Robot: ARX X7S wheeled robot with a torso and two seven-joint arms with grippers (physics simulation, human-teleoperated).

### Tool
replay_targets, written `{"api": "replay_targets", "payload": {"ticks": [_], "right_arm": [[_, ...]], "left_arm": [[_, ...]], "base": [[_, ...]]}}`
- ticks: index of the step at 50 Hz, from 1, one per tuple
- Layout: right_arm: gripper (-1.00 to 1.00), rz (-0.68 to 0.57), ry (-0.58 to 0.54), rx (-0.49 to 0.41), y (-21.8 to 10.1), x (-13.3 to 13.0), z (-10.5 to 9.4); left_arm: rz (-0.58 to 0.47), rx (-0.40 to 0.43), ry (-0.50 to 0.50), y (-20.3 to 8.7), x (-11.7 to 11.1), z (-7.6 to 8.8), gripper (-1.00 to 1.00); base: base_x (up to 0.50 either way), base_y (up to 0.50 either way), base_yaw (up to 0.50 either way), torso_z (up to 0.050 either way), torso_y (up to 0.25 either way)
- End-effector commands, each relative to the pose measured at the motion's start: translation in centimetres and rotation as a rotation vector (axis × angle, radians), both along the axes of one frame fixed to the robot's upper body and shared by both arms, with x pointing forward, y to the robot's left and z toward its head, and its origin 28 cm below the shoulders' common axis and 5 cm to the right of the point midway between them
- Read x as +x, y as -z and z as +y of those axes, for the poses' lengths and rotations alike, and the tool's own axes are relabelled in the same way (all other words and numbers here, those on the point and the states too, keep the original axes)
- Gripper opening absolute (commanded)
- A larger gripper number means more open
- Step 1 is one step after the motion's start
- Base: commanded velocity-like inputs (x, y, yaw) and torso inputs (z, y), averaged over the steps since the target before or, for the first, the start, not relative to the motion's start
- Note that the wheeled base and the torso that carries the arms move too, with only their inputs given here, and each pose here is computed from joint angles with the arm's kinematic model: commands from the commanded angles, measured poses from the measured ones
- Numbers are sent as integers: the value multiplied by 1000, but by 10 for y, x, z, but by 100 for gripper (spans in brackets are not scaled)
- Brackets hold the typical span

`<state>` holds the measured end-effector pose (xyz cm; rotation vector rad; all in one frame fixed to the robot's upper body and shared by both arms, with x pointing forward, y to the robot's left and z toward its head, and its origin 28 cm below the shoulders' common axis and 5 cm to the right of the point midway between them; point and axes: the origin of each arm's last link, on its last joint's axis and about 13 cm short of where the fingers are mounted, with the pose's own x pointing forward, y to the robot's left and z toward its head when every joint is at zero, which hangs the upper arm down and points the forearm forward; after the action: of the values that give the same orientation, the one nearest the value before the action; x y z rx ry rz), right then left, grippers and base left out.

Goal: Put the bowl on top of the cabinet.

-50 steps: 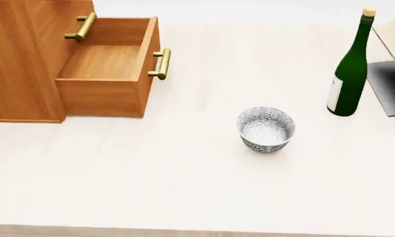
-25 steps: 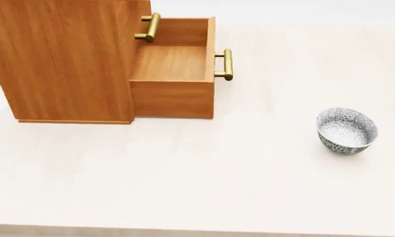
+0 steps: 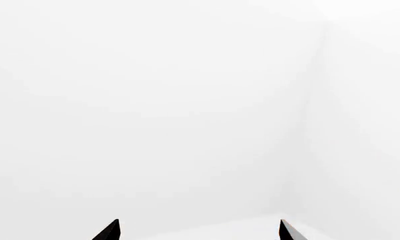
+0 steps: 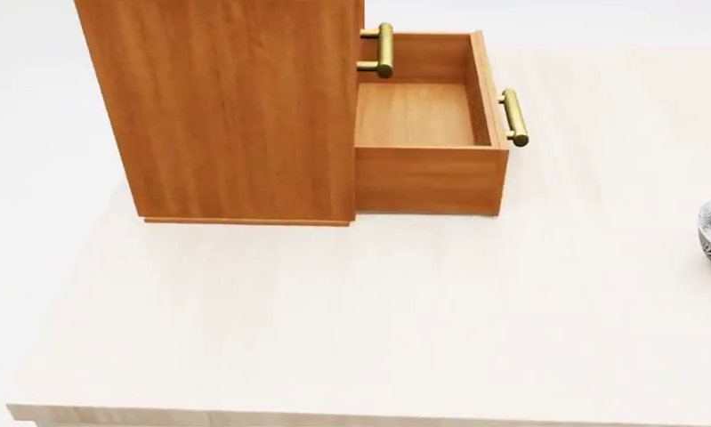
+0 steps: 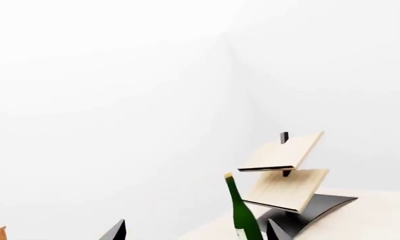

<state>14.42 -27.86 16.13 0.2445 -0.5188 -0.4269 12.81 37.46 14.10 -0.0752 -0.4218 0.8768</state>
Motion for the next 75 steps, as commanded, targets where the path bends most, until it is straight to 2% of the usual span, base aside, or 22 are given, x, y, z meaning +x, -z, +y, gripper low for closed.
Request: {"api": "replay_targets", "payload": {"ticks": [1, 8, 21, 75], "right_arm": [[100, 15, 15, -6, 3, 1, 0], [100, 34, 17, -23, 4, 3, 0], [100, 40, -29, 8, 7, 2, 1], [100, 104, -68, -11, 15, 7, 5]], "left_arm": [[-1, -1, 4, 0, 0, -1, 100], [0, -1, 4, 0, 0, 0, 100], [0, -1, 3, 1, -1, -1, 100], [3, -1, 8, 1, 0, -1, 100]], "base": [[0, 0, 0, 0, 0], [0, 0, 0, 0, 0], [51, -17, 0, 0, 0], [489, -64, 0, 0, 0]]}}
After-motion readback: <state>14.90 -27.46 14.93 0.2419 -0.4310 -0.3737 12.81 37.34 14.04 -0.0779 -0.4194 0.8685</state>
